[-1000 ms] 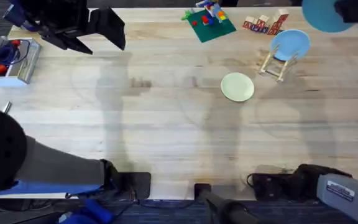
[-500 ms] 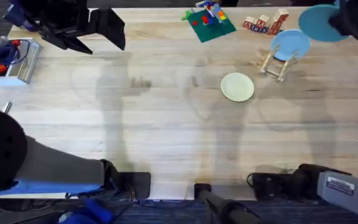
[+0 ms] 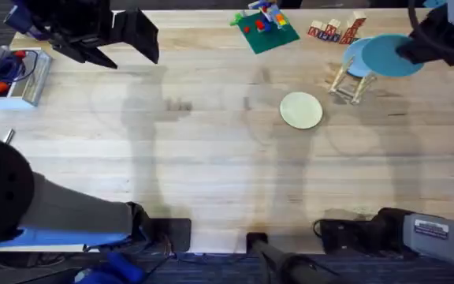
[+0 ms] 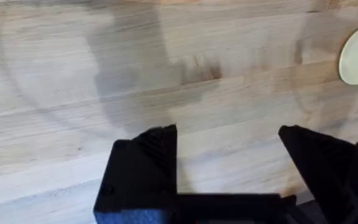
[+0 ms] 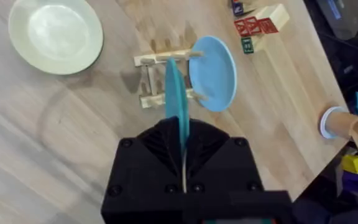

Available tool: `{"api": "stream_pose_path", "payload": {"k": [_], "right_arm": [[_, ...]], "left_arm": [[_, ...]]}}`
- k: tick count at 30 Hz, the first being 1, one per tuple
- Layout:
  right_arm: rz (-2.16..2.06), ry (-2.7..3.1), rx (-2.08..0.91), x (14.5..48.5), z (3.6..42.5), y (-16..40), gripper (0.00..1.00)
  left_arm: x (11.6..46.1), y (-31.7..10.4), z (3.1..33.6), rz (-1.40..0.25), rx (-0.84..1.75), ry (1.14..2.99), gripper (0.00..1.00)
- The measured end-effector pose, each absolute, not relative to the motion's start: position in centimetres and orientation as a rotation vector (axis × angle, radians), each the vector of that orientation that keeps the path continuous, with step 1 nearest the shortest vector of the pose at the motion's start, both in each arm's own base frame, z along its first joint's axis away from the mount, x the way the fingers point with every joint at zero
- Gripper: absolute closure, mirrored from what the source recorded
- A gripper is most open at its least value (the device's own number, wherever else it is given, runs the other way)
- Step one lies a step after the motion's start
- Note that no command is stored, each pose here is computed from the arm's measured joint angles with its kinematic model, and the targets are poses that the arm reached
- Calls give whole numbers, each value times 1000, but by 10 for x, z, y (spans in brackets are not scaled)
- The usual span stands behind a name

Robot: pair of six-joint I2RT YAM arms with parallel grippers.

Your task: Pick up the plates from the table one by one and place each into a slot on the dish rack.

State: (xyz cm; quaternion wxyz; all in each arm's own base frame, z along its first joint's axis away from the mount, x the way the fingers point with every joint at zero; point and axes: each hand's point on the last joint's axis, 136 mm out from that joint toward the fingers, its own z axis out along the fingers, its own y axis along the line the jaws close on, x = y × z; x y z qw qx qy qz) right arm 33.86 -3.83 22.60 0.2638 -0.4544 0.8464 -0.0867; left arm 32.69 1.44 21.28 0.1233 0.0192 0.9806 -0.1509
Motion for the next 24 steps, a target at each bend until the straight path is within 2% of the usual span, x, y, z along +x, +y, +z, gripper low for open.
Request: {"api": "stream_pose_path", "payload": {"k": [10, 14, 19, 24], "right_arm": [[-192, 2331, -1241, 344, 209, -40, 970], [-220, 2330, -1234, 360, 200, -47, 970], [-325, 2240, -1190, 389, 212, -58, 970], [-353, 2225, -1169, 394, 216, -64, 971]], "left_arm": [[327, 14, 213, -440, 56, 2860, 5], [327, 14, 213, -440, 56, 2860, 6], [327, 14, 213, -440, 56, 2860, 6], [327, 14, 213, -440, 56, 2860, 6]]}}
